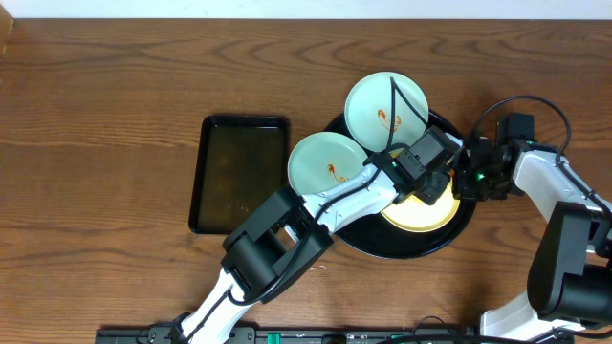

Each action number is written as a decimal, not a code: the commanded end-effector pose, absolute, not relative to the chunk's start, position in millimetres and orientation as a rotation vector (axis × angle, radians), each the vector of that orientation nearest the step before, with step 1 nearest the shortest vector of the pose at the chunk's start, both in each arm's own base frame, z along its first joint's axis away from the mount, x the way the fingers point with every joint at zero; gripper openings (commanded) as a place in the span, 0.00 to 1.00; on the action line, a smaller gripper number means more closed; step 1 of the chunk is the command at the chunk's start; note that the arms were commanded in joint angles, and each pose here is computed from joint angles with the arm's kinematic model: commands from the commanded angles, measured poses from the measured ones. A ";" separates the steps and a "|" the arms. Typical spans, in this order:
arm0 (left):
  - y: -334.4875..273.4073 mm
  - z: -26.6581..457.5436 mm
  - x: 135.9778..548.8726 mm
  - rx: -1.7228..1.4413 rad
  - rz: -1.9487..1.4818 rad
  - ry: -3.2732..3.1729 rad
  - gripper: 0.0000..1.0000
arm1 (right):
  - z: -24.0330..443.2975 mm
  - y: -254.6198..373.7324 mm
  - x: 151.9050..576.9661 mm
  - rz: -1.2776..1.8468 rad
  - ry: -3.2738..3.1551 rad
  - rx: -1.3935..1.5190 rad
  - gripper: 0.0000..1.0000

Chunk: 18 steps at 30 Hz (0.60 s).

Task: Clean dirty plates on tray and stack at the side
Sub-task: 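Scrub the yellow plate with the sponge in the left gripper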

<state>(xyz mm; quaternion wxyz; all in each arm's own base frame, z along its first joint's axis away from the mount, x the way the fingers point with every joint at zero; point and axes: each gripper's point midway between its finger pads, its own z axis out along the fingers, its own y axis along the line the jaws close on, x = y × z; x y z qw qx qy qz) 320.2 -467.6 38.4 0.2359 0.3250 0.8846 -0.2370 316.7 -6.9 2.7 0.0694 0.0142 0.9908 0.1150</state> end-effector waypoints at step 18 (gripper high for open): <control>-408.9 -2.7 277.7 1.148 -0.415 2.667 0.08 | -0.7 -3.9 309.6 0.371 3.000 0.052 0.01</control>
